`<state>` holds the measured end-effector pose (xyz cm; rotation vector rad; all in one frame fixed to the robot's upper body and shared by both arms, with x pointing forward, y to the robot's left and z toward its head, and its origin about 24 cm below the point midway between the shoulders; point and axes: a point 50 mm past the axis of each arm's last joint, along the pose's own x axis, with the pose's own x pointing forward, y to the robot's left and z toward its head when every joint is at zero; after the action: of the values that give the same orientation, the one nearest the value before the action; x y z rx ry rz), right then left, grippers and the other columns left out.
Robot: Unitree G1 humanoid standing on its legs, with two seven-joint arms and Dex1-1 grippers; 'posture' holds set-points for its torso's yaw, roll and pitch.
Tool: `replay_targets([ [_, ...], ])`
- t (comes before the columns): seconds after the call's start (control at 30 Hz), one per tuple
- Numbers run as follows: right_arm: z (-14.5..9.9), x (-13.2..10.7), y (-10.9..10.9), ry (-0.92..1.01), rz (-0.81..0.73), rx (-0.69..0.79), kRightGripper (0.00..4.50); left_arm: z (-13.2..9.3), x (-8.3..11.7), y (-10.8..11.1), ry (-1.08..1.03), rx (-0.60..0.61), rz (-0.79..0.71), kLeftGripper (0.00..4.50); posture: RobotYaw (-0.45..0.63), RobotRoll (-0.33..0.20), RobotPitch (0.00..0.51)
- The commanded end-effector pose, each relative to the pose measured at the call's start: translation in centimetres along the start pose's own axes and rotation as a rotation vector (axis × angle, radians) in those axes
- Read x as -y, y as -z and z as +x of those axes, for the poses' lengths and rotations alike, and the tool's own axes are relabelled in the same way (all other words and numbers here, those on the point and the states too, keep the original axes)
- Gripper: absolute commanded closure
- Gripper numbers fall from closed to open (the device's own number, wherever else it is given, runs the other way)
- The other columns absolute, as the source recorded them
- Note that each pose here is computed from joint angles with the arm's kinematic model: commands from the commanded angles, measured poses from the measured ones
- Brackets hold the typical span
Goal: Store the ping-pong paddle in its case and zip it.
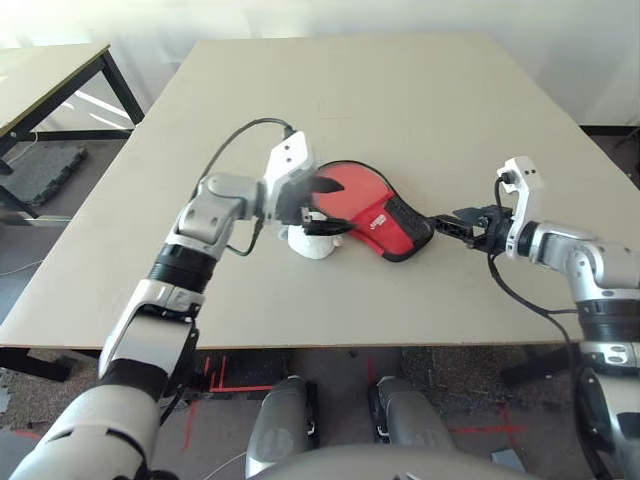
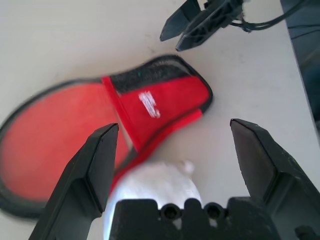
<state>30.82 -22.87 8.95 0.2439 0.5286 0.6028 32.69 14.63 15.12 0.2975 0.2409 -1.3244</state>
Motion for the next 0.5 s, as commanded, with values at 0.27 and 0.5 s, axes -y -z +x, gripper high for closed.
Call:
replay_targets([
  [0.27,2.0,-0.4,1.7,-0.035,0.042,-0.045,0.02,-2.5,0.8,1.0,-0.054,-0.029,-0.052,0.00,0.09,0.000,0.052],
  [0.5,2.9,-1.4,1.9,-0.074,0.041,-0.056,0.02,-2.3,0.9,1.0,-0.056,-0.023,-0.058,0.00,0.08,0.000,0.053],
])
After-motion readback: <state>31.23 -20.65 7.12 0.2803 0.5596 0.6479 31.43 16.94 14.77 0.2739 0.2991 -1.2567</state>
